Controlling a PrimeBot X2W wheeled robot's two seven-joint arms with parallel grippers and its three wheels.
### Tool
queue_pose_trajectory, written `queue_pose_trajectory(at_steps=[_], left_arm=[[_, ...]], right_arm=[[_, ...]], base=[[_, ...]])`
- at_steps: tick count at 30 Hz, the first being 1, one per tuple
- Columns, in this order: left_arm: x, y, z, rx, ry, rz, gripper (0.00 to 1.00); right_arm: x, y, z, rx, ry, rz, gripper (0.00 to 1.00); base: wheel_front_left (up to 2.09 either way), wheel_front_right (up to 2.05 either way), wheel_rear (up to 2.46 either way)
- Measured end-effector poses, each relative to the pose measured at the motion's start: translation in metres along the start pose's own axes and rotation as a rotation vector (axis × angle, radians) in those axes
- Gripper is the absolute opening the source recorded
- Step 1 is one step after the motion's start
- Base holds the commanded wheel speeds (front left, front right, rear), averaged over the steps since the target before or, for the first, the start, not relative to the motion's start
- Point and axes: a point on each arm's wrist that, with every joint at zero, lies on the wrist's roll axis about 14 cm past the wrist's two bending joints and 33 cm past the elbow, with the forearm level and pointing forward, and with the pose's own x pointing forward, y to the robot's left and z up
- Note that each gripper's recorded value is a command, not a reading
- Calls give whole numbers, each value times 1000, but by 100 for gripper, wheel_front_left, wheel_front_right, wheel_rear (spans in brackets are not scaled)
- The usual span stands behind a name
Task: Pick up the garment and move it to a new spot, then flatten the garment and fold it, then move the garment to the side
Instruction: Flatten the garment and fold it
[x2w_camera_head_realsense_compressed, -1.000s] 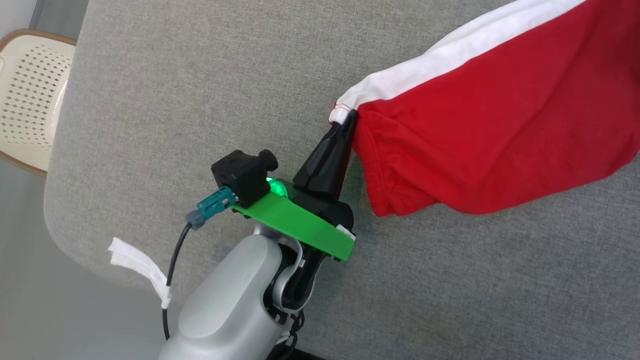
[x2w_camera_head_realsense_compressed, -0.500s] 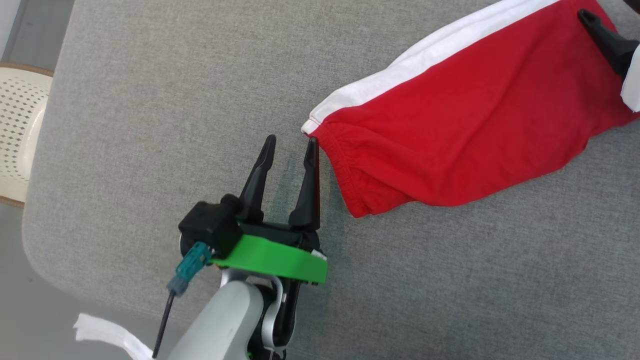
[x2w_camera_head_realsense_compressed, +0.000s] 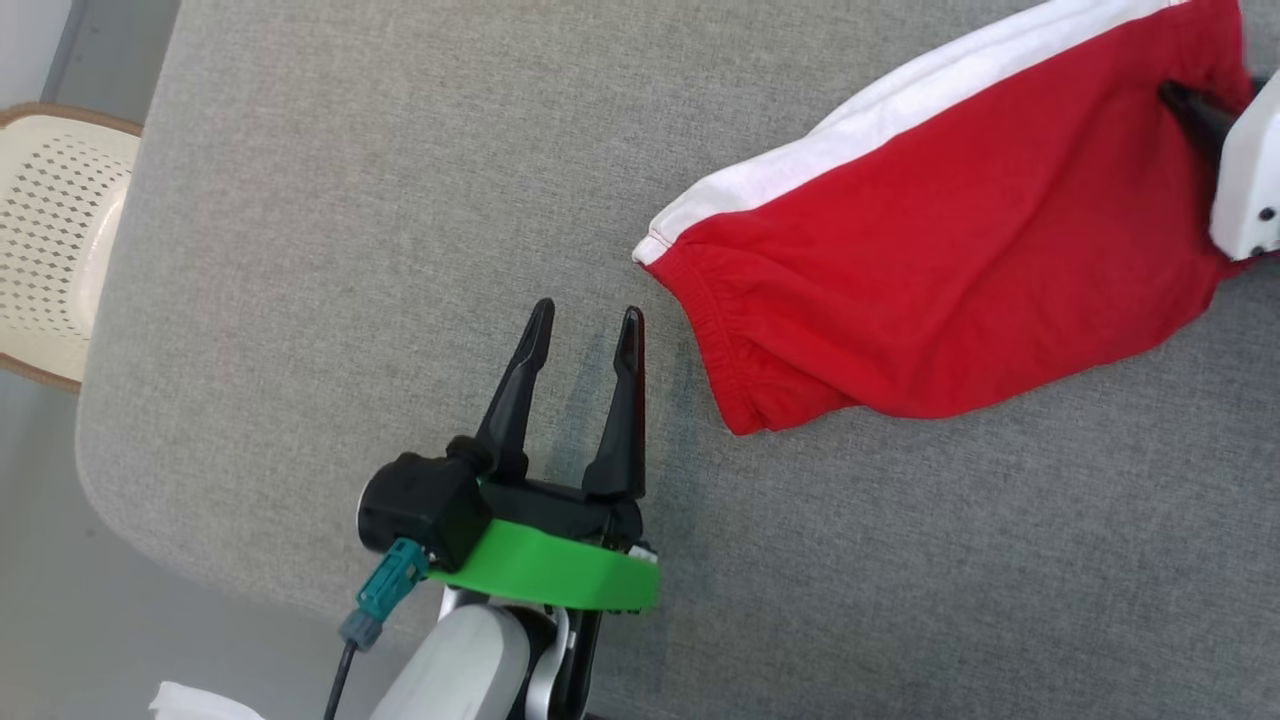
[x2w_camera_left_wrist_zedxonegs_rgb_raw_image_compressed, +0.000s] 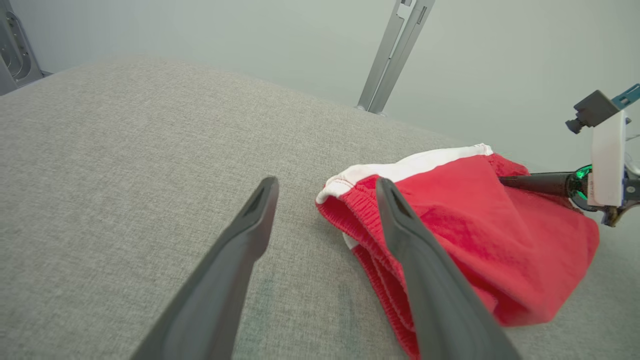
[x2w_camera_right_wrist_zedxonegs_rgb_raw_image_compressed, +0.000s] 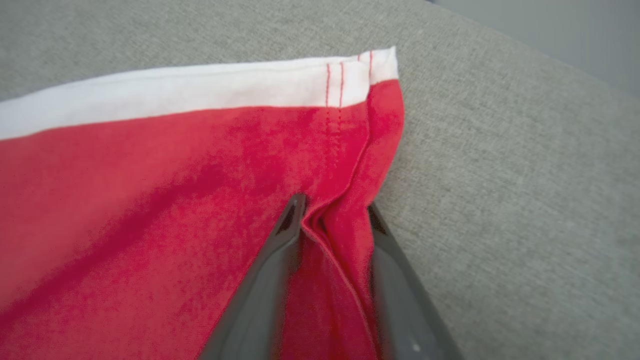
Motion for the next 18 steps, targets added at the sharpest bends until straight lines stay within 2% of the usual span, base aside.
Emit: queue_pose_trajectory(at_steps=[5,8,14,18], left_arm=[[-17,12,-12,12,40,30,100],[-28,13,-20,31,66,16,100],[-45,5,-23,23,72,-34,100],[-52,-10,-16,3,48,-88,100]], right_arm=[[-8,24,-1,161,-47,68,0],[-23,23,-6,233,-53,66,0],[-81,-21,-18,361,-74,-74,0],[-136,-62,-28,420,-104,-232,0]], base=[[0,0,0],[0,0,0],[0,0,0],[0,0,0]])
